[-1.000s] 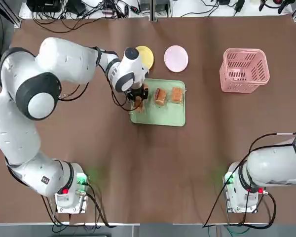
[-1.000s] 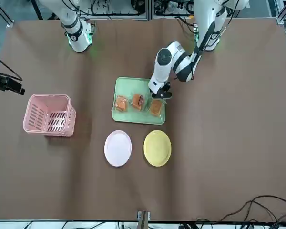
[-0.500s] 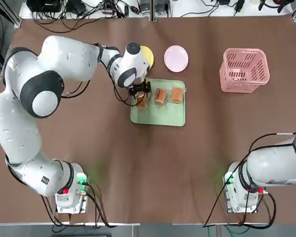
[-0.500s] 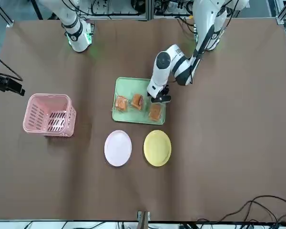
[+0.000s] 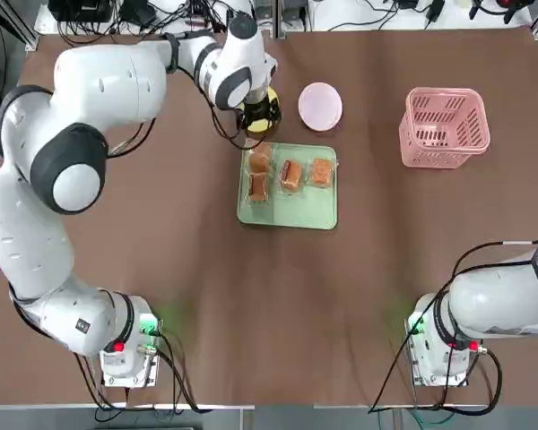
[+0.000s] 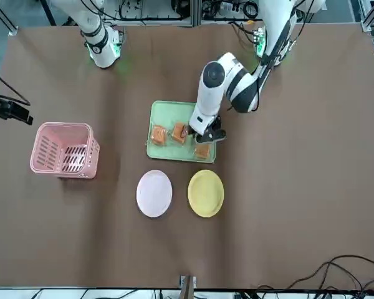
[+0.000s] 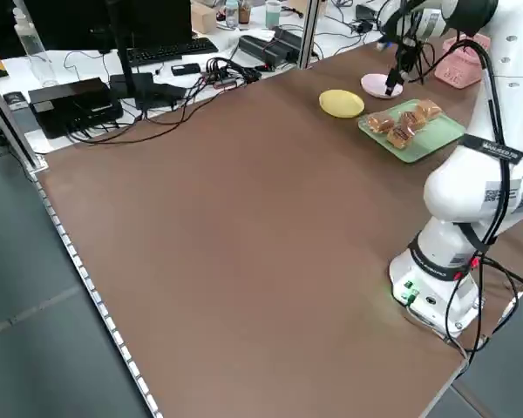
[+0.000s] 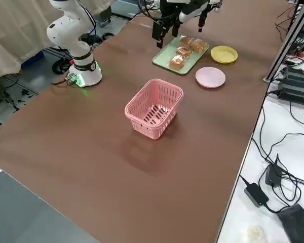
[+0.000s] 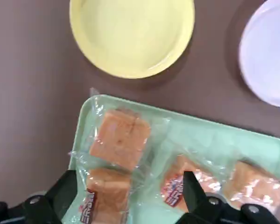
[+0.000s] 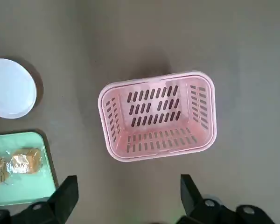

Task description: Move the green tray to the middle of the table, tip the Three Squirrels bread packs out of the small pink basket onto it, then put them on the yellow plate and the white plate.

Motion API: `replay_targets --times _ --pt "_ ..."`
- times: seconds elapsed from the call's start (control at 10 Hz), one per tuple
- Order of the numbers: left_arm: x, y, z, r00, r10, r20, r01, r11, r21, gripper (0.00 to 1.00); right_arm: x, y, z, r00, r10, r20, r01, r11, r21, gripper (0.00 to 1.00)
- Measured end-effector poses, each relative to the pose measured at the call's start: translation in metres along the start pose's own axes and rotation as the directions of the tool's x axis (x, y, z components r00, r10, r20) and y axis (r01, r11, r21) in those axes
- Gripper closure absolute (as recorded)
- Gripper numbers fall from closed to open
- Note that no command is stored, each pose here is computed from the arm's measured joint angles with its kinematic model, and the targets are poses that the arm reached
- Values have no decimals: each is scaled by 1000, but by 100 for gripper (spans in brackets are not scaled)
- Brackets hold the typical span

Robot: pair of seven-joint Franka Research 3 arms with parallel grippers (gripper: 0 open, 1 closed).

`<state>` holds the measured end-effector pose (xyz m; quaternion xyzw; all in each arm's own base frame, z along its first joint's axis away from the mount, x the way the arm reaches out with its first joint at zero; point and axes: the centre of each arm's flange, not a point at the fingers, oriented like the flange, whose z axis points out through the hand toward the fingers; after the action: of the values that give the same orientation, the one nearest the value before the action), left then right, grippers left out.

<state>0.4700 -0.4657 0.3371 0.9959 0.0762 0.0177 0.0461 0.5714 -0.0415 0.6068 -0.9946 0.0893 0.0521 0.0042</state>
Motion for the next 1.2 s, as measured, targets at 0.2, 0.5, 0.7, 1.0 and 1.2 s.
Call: replay_targets --times 0.2,0.5,0.7,1.0,1.2 --pt "-16 32 16 998 59 9 -59 998 -10 0 0 0 0 1000 -1 0 1 1000 0 3" --pt "-65 84 87 986 158 53 -159 987 18 0 0 -1 0 1000 -2 0 2 1000 0 3" --pt "-65 88 106 983 179 38 -181 983 44 0 0 -1 0 1000 -3 0 3 1000 0 3" --pt "-63 89 128 982 185 36 -186 981 47 0 0 -1 0 1000 -3 0 3 1000 0 3" --pt "-74 94 140 979 200 41 -202 978 47 0 0 -1 0 1000 -3 1 3 1000 0 3"
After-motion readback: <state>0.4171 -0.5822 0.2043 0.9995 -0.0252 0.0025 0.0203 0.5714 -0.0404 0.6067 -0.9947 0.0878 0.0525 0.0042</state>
